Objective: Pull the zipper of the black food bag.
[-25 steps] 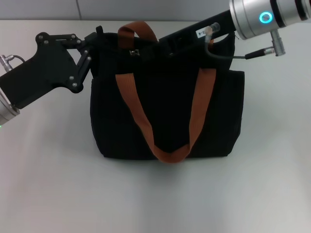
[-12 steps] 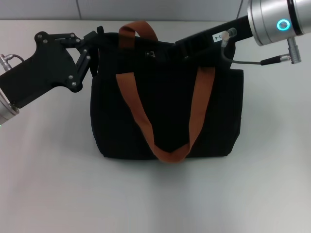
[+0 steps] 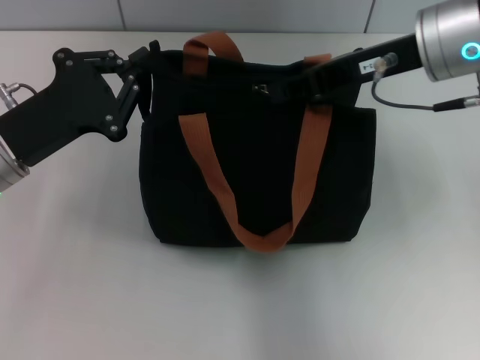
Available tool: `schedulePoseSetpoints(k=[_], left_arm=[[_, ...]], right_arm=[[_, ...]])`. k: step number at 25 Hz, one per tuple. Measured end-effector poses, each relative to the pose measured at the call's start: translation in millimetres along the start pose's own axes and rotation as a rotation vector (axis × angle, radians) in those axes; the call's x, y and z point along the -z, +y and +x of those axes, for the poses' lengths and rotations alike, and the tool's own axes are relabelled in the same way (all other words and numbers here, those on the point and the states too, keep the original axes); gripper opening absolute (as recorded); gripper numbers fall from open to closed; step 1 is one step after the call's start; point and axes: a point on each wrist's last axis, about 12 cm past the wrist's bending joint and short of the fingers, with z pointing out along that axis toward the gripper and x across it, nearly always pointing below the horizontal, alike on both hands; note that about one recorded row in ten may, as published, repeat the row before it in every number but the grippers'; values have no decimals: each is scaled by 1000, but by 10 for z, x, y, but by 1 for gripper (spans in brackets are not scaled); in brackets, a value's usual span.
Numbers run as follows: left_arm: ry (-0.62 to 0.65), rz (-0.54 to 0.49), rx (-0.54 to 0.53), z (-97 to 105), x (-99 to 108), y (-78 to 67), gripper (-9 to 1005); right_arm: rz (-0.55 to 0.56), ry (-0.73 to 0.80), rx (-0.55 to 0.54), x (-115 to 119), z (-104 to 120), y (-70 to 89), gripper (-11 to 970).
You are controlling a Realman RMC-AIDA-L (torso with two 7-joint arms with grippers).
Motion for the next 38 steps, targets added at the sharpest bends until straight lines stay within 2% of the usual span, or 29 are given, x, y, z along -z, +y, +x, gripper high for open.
schedulePoseSetpoints(k=[25,38], left_arm=[[8,-3,2,8,-12,11,115],[2,-1,0,1,-15,11,119]], right_arm=[[80,-106,-107,509,308,-231,8],[51,-104,-87,503,302,-219,41]])
